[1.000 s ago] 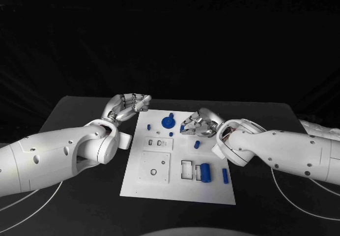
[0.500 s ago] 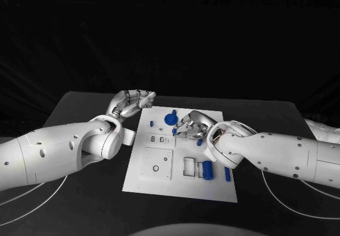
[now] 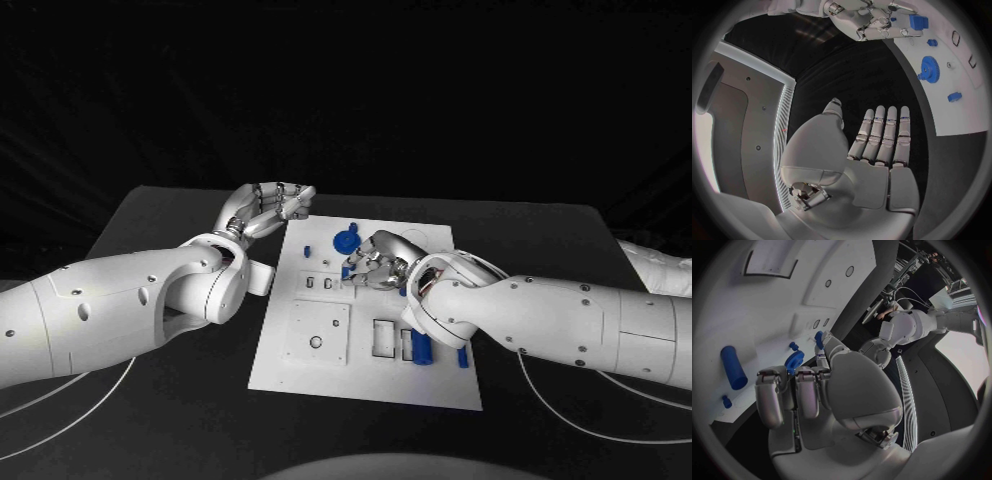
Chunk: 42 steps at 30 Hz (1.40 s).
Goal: Assemble the parts on the task board
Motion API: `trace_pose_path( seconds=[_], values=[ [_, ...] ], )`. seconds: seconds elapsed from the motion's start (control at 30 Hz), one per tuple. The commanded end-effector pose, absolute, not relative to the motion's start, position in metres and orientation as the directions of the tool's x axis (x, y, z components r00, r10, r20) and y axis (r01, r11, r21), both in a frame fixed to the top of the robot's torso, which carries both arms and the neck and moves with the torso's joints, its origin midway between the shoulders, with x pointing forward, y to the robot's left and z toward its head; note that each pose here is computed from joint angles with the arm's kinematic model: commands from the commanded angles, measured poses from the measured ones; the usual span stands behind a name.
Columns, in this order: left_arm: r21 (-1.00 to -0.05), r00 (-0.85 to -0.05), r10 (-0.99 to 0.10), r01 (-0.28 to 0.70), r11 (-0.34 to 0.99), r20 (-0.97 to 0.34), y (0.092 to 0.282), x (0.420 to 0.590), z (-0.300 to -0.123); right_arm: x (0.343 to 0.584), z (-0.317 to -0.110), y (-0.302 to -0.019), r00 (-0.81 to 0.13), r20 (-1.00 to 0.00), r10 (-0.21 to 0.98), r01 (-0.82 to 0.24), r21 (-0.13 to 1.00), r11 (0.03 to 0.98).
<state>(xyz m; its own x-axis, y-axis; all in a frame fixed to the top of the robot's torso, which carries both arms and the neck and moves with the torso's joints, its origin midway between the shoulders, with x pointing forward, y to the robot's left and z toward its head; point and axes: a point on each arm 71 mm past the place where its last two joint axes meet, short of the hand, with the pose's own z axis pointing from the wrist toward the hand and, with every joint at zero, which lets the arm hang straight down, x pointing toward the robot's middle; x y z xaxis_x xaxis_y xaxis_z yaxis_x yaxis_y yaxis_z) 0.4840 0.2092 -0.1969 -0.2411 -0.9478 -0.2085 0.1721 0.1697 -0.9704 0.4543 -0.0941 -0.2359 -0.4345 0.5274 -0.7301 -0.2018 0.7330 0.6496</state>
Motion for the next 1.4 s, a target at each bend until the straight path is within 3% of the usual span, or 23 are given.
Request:
trace_pose_path(
  seconds=[0.03, 1.4],
  values=[
    [-0.969, -0.249, -0.946, 0.186, 0.165, -0.209, 0.208, 0.483, -0.195, 0.455, -0.237, -0.093, -0.407, -0.755, 0.514, -0.213, 0.626, 0.75],
    [-0.968, -0.243, -0.947, 0.188, 0.167, -0.21, 0.211, 0.482, -0.195, 0.456, -0.25, -0.082, -0.43, -0.754, 0.496, -0.217, 0.62, 0.754]
  ],
)
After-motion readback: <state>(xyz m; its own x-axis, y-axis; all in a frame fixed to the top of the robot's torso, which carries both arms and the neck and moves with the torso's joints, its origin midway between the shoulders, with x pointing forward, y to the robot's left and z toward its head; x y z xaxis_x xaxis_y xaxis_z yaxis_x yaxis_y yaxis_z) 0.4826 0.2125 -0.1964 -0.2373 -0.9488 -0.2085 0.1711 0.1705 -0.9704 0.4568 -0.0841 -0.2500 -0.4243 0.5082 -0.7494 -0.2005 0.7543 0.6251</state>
